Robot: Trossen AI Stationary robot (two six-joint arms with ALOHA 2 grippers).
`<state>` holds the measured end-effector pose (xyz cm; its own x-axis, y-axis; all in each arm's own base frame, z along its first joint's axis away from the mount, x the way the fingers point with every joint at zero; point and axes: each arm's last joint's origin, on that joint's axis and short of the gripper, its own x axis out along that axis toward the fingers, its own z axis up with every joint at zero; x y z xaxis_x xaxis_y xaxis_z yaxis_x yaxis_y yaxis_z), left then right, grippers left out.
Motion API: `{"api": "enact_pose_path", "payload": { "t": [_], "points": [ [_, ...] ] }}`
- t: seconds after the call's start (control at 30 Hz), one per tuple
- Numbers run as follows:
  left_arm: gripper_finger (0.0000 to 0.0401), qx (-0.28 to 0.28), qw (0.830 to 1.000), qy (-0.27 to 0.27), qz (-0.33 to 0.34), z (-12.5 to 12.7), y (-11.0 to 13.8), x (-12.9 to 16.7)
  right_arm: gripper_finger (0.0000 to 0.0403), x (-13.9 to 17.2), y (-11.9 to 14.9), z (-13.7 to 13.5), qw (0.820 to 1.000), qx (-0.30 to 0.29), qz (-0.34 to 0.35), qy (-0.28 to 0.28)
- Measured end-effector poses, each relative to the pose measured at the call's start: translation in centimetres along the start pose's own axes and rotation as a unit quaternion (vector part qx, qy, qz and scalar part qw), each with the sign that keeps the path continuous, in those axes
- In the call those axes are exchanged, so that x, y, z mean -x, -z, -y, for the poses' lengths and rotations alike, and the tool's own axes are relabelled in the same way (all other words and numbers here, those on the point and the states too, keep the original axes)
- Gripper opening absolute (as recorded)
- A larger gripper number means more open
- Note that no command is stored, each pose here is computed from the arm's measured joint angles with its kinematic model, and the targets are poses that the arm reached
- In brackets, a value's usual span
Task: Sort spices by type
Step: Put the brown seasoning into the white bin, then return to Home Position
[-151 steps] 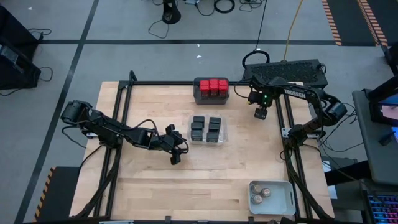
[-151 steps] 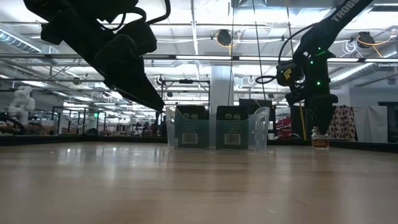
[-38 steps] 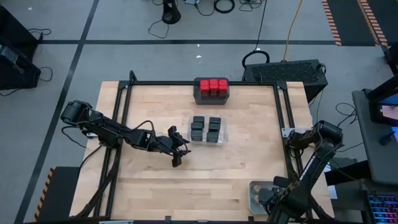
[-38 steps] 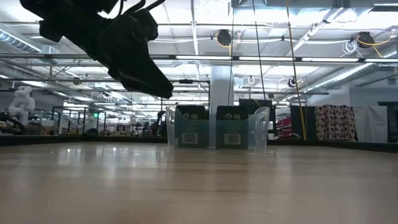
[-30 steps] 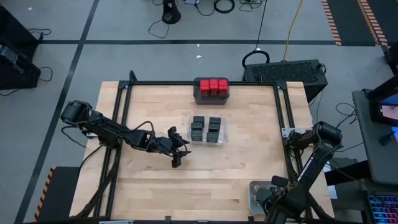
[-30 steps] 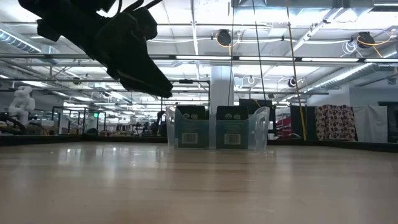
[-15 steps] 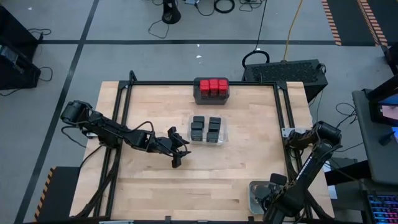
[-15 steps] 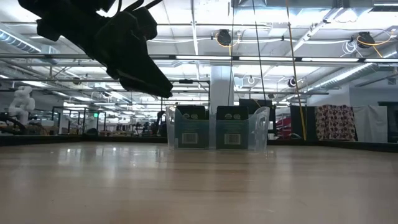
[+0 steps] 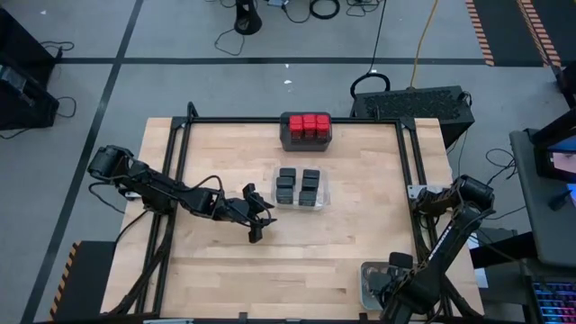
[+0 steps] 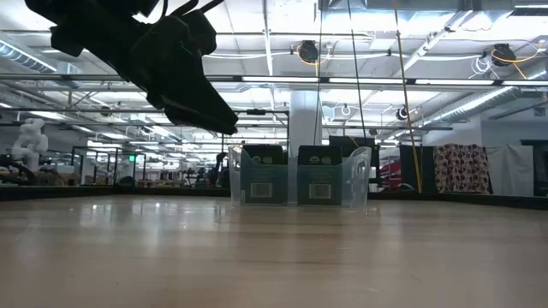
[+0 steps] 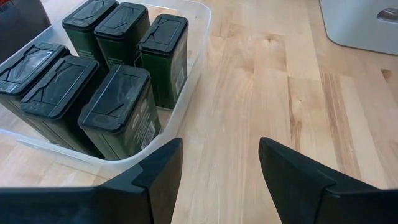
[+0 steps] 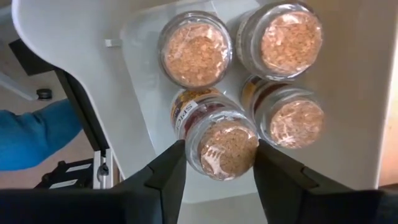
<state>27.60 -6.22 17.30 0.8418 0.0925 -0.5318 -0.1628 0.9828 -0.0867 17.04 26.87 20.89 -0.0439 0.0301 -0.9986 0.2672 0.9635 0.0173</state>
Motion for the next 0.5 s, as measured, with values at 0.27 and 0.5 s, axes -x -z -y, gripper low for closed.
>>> {"api": "enact_pose_path", "payload": {
  "t": [0.27,0.5],
  "points": [
    [0.0217,0.0,1.0,0.0,0.0,0.0,0.0,0.0,0.0172,0.0,0.0,0.0,1.0,-0.003,0.0,0.0],
    [0.0217,0.0,1.0,0.0,0.0,0.0,0.0,0.0,0.0173,0.0,-0.01,0.01,1.0,-0.003,0.0,0.001]
  ]
}}
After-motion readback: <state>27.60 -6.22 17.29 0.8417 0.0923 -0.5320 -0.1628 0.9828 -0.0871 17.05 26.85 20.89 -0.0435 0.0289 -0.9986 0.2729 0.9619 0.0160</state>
